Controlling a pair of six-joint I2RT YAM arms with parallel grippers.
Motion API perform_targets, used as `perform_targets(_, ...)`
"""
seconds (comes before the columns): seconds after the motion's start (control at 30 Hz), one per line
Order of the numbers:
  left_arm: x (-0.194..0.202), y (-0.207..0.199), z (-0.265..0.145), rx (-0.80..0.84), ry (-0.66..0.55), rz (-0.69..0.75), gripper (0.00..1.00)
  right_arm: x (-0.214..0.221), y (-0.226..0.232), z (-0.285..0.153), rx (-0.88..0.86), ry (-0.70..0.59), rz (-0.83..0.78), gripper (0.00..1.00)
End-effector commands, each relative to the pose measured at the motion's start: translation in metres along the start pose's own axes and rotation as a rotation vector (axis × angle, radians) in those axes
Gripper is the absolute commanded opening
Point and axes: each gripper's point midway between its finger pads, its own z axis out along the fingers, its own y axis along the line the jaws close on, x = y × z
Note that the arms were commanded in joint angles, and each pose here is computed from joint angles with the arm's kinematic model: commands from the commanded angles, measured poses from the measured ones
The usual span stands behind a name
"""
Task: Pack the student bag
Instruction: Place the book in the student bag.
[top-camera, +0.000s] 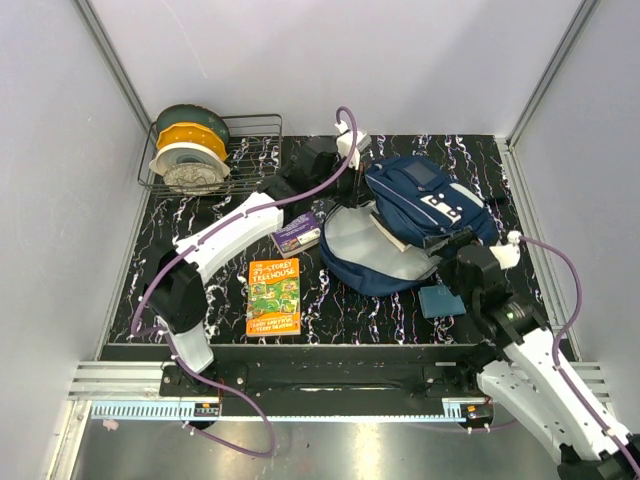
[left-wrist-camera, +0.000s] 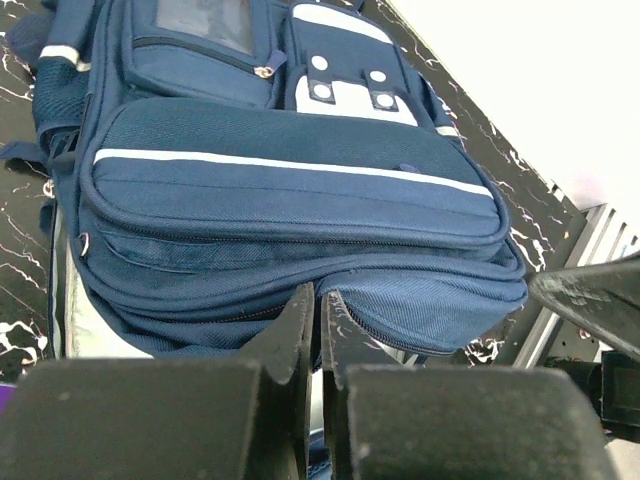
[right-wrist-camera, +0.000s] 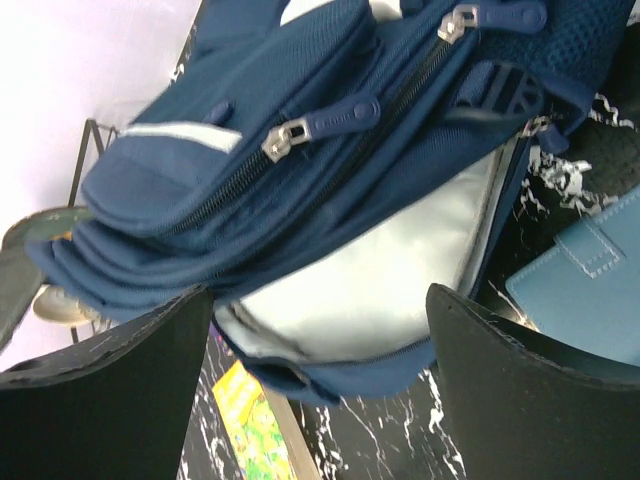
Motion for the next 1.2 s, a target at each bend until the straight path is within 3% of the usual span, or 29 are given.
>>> perform_targets(0.0,-0.063,-0.029,-0.042,0.060,-0.215,0.001,0.00,-0.017,0.034,0.019,-0.019,-0.017,0.002,0.93)
perform_targets(0.1,-0.063,-0.039,-0.046,0.095,-0.225,-0.020,0.00,-0.011,0.038,0.047,-0.017,0.083,0.012,0.94)
perform_targets(0.2,-0.064,-0.051,-0.046,0.123,-0.222,-0.021,0.00,-0.017,0.047,0.071,-0.046,0.105,0.014,0.94)
perform_targets(0.43,-0.051,-0.070,-0.042,0.195,-0.164,-0.028,0.00,-0.044,0.077,0.083,-0.081,0.060,-0.034,0.95)
perform_targets(0.67,-0.038,-0.051,-0.032,0.136,-0.124,-0.043,0.00,-0.060,0.075,0.057,-0.102,0.009,-0.076,0.95)
perform_targets(0.83,-0.031,-0.044,-0.016,0.178,-0.093,-0.053,0.00,-0.068,0.059,0.030,-0.087,-0.055,-0.060,0.95)
perform_targets(0.97,-0.027,-0.058,-0.005,0.274,-0.062,0.014,0.00,-0.078,0.060,-0.001,-0.151,-0.119,-0.018,0.95)
perform_targets(1.17,-0.016,-0.074,0.007,0.352,-0.008,0.161,0.00,-0.091,0.045,-0.018,-0.104,-0.195,-0.003,0.94)
